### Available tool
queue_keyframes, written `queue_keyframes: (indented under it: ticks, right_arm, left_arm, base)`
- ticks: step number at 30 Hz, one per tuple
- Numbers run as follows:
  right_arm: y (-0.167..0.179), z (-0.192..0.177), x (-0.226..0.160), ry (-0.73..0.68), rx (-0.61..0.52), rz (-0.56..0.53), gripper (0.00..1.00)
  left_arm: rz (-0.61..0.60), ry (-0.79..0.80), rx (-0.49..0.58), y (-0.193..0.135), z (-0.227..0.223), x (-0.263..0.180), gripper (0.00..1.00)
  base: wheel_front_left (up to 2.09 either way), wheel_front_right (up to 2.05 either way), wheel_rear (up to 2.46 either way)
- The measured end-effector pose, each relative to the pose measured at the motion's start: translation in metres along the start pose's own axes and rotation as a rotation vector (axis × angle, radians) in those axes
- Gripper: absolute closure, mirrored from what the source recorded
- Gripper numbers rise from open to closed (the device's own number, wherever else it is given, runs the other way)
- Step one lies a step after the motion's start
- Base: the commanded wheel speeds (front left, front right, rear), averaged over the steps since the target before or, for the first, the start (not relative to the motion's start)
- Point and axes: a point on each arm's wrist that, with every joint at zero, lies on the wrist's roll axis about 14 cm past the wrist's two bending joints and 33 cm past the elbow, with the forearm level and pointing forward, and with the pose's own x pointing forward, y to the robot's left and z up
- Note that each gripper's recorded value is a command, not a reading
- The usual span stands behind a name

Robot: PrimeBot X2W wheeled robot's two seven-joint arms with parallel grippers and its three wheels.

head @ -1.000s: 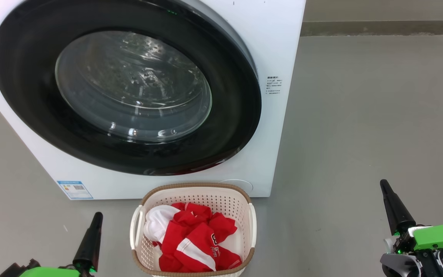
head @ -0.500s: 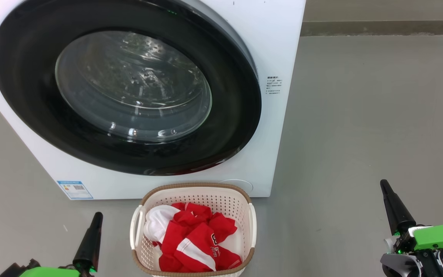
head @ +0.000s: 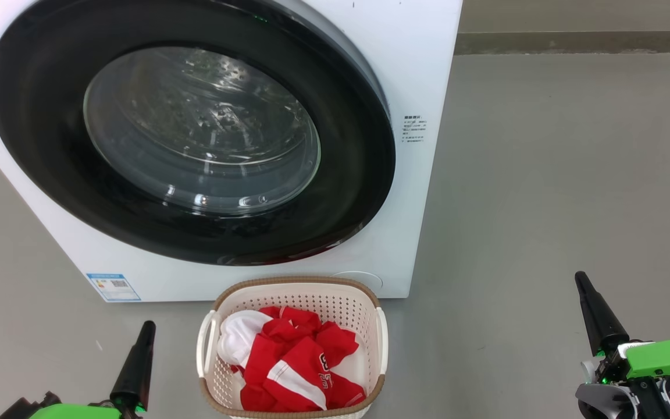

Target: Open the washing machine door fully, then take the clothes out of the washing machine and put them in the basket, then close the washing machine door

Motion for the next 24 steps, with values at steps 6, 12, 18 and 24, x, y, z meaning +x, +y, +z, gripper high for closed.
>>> queue_keyframes:
  ticks: [6, 12, 18, 24]
  right_arm:
    - [0.0000, 0.0001, 0.0000, 0.000, 0.000, 0.000, 1.00]
    - [0.0000, 0.0002, 0.0000, -0.001, 0.000, 0.000, 1.00]
    - [0.0000, 0.0002, 0.0000, -0.001, 0.001, 0.000, 1.00]
    - [0.0000, 0.0003, -0.0001, -0.001, 0.001, 0.000, 1.00]
  left_arm:
    - [0.000, 0.000, 0.000, 0.0000, 0.0000, 0.0000, 1.00]
    - [0.000, 0.000, 0.000, 0.0000, 0.0000, 0.0000, 1.00]
    - [0.000, 0.000, 0.000, 0.0000, 0.0000, 0.0000, 1.00]
    - [0.000, 0.000, 0.000, 0.0000, 0.0000, 0.0000, 1.00]
  base:
    - [0.00, 0.00, 0.00]
    - [0.00, 0.00, 0.00]
    - [0.00, 0.00, 0.00]
    - [0.00, 0.00, 0.00]
